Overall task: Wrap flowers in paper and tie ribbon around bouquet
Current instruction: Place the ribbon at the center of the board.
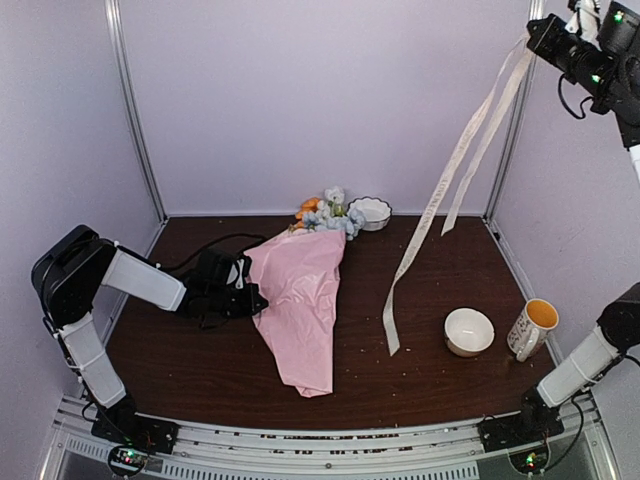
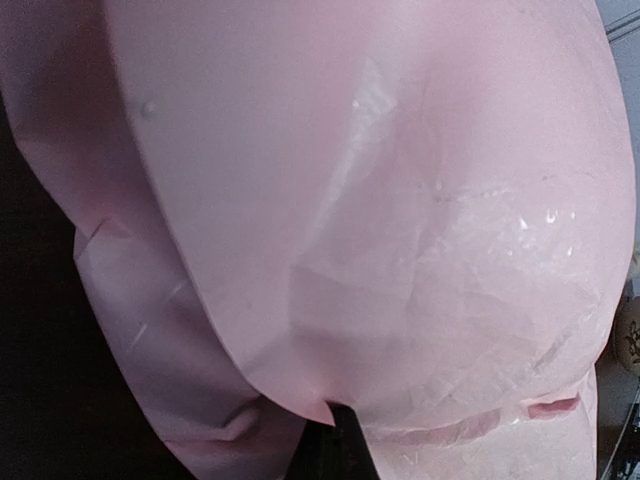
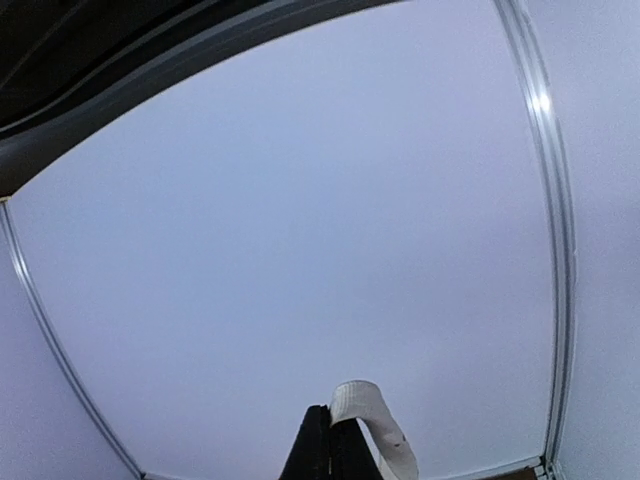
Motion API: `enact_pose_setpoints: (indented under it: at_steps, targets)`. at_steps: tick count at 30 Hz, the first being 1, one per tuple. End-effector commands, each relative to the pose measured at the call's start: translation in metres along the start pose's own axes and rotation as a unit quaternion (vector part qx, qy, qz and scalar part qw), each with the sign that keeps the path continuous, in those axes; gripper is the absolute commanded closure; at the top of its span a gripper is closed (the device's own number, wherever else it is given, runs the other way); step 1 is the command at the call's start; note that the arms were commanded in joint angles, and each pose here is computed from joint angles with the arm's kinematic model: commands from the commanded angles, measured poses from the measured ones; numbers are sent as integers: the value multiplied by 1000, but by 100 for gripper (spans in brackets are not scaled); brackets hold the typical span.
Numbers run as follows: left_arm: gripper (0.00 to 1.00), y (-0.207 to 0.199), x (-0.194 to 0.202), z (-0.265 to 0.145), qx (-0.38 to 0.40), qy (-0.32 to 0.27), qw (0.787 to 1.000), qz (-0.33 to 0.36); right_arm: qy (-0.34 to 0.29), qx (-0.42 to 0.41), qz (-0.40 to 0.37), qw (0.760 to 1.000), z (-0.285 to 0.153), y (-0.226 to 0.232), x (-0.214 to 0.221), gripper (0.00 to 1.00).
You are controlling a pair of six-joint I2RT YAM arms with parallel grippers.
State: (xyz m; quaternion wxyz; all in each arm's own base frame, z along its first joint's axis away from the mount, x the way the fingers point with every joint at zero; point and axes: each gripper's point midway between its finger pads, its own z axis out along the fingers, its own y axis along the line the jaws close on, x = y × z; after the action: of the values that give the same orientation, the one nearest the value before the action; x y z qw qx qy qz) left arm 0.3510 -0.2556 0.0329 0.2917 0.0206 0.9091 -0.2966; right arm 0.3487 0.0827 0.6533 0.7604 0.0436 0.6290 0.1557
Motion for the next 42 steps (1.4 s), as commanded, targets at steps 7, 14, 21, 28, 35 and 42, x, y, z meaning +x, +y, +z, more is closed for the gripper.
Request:
enact_pose_setpoints:
  at_steps: [7, 14, 21, 28, 35, 42]
  targets:
    - [100, 7, -3, -5, -23, -5, 1000, 18, -166, -18, 68, 984, -69, -4, -84, 100]
    - [100, 6, -3, -5, -23, -3, 1000, 18, 21, -112, 98, 989, -28, 64, 90, 100]
    - [100, 7, -3, -6, -26, -4, 999, 18, 271, -240, 135, 922, -44, 157, 286, 100]
    - [100, 7, -4, -5, -28, -2, 999, 23, 424, -200, 154, 870, -52, 166, 410, 100]
    - [100, 8, -4, -7, -31, -4, 999, 23, 527, -160, 105, 828, -44, 168, 507, 81]
    - [100, 10, -4, -10, -38, -3, 999, 30, 587, -19, -113, 802, -14, 81, 524, 33]
